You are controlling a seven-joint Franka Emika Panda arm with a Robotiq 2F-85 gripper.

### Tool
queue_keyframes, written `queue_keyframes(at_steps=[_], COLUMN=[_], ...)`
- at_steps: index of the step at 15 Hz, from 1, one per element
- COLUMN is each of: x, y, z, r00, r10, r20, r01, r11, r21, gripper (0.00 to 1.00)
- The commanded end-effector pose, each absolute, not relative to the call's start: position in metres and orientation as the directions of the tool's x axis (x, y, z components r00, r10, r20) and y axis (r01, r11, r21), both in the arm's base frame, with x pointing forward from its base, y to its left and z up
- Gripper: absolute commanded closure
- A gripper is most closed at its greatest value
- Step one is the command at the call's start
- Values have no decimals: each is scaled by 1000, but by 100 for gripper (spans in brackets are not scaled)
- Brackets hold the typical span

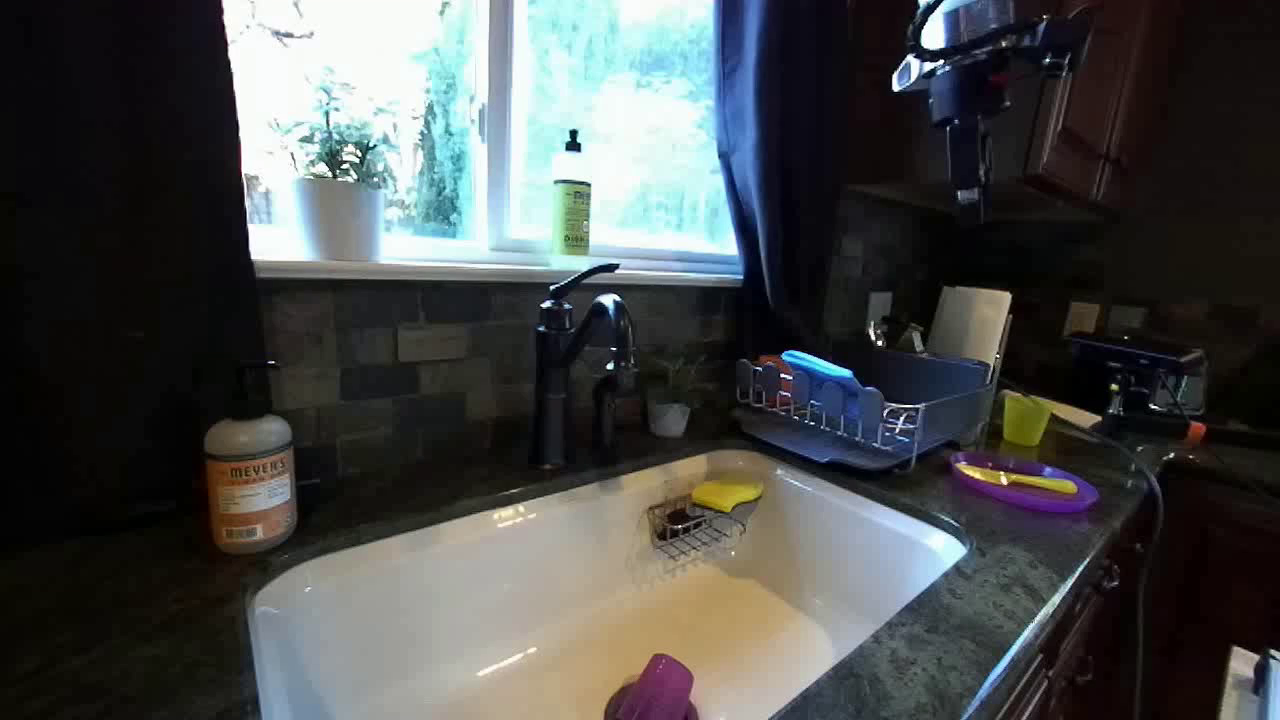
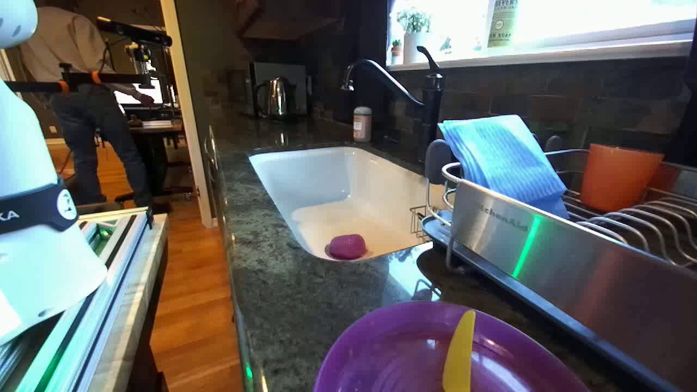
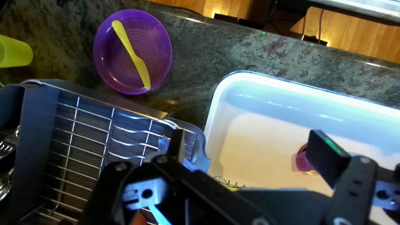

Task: Move the curtain to the left

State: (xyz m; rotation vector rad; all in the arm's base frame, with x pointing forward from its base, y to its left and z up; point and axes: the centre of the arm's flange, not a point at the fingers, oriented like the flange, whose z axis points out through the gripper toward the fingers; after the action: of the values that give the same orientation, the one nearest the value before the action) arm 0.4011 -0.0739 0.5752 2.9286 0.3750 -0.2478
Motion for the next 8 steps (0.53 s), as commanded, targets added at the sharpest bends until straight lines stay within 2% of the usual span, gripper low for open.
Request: queue_keyframes(at_steps=[1, 8], x=[401, 482], y=[-74, -118], z=[575, 650], r00=[954, 914], r10=[233, 320], r20=[-187, 249], r01=[263, 218], r11=[-952, -906], r21=[155, 363], gripper=[0, 0])
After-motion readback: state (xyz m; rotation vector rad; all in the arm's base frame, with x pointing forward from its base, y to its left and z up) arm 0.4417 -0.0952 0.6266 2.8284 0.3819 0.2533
